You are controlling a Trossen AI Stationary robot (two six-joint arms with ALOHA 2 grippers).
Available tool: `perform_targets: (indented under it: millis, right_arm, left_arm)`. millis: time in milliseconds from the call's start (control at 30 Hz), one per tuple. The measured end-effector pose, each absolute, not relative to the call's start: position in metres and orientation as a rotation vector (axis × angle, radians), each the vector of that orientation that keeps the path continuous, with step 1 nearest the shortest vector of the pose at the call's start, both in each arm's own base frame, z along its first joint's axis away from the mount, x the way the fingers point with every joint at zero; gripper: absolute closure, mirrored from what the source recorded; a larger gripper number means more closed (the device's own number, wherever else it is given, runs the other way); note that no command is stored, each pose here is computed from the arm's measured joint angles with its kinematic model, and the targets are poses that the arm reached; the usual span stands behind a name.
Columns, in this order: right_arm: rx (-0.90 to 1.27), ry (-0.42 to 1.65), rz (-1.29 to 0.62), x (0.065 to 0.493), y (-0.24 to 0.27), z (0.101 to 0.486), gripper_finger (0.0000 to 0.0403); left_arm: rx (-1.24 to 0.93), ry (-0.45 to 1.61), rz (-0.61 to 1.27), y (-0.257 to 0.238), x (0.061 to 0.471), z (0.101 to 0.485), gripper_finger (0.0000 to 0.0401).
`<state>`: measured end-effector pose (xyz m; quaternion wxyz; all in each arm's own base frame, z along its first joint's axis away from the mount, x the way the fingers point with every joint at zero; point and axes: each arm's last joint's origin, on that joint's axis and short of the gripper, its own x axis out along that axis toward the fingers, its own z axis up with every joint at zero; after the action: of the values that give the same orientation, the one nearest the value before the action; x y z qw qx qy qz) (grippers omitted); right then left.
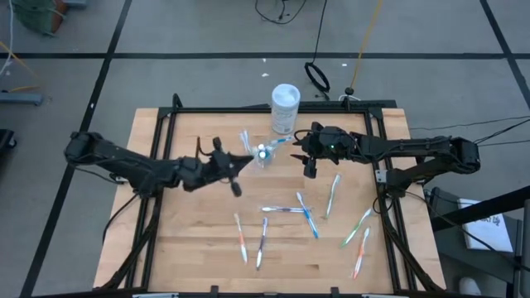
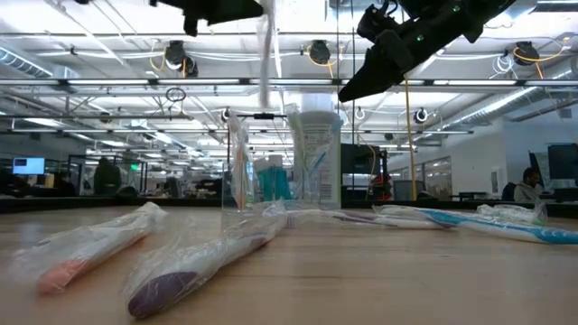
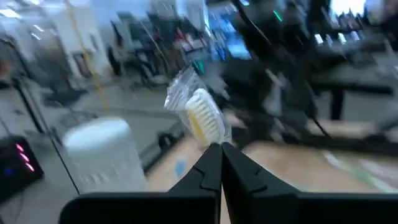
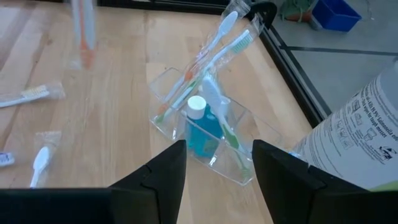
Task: Pick & Place toothbrushing station
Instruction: Put the orange toothbrush into the transparent organizer
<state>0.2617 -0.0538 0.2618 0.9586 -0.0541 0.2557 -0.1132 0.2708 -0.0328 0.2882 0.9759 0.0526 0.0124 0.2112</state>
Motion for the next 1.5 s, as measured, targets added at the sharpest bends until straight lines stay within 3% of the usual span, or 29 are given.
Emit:
perform_targets:
  millis: [300,500,933,1500]
  right_arm:
    - [-0.110,0.515,-0.230,0.262,-0.054,0.262,0.0227]
    - [-0.110,0.516,-0.230,0.262,-0.054,0.262,0.0227]
    - [-0.110,0.515,-0.230,0.262,-0.054,0.262,0.0227]
    - [-0.110,0.511,-0.231,0.261,-0.054,0.258,0.0227]
  left_arm:
    - [0.088,0.189,0.606,-0.002,0.294,0.246,0.0399]
    - [0.135,0.224,0.716,0.001,0.297,0.239,0.0399]
    - [-0.020,0.483,0.578,-0.003,0.288,0.209,0.0373]
    - [-0.028,0.568,0.593,-0.007,0.270,0.214,0.0214]
